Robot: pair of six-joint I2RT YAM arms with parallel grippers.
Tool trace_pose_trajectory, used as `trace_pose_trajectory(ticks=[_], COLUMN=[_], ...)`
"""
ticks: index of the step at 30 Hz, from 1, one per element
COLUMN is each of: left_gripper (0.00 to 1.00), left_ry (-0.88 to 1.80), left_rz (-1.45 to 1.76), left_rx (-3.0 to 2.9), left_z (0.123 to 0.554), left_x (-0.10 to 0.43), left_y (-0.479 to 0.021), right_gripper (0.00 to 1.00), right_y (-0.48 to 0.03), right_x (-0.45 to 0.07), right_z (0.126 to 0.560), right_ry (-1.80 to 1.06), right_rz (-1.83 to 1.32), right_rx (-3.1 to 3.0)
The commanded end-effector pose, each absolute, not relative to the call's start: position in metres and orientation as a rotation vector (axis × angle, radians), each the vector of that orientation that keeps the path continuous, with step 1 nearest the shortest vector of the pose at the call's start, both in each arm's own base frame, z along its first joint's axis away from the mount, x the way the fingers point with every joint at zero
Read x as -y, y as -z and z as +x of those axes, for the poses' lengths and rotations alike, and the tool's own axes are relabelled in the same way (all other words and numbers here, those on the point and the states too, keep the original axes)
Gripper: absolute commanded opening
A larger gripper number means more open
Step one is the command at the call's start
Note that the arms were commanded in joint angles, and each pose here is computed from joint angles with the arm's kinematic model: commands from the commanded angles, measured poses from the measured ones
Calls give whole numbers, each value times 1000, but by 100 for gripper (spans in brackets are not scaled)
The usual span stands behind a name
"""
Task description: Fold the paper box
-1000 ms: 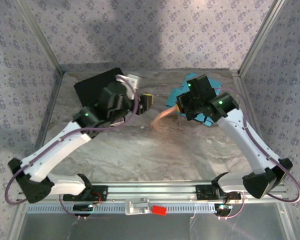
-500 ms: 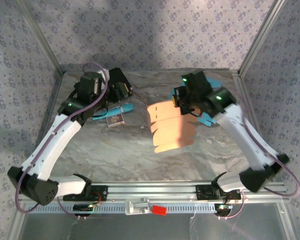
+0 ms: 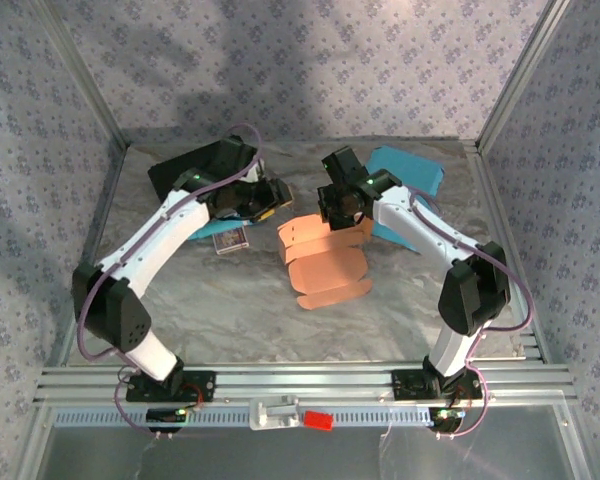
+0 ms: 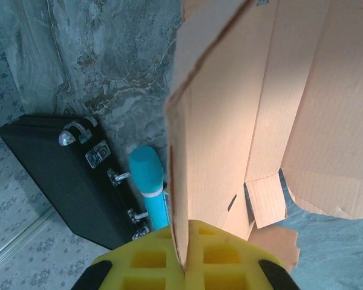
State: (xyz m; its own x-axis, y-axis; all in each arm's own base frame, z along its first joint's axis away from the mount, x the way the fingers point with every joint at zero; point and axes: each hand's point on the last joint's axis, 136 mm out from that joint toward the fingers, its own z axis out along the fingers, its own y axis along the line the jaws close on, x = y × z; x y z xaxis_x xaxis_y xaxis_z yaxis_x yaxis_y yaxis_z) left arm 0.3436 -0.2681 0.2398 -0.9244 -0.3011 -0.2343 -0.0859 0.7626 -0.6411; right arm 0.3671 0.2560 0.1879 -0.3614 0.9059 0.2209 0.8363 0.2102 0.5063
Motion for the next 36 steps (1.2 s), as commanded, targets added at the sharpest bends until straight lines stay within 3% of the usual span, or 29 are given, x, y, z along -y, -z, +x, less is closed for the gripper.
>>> trace_pose_trajectory(ticks=[1, 12, 17, 31, 36], left_gripper=[55, 57, 57, 55, 53], left_ry=[937, 849, 880, 1059, 1104], left_rz=[-287, -106, -18, 257, 287], left_rx=[-2662, -2696, -2617, -2539, -2558], left_z=[336, 319, 322, 306, 300], left_x=[275, 268, 273, 339, 351], left_y=[-250, -274, -309, -380, -381], right_gripper=[0, 0, 0, 0, 0], right_y=[-204, -248, -267, -324, -330], right_x=[-251, -225, -213, -177, -171], right_z=[363, 343, 326, 325, 330], right_ry=[-890, -974, -1025, -1248, -1269], right_rz=[1753, 1885, 1896, 1904, 1909], right_rx=[-2330, -2390, -2394, -2179, -2143])
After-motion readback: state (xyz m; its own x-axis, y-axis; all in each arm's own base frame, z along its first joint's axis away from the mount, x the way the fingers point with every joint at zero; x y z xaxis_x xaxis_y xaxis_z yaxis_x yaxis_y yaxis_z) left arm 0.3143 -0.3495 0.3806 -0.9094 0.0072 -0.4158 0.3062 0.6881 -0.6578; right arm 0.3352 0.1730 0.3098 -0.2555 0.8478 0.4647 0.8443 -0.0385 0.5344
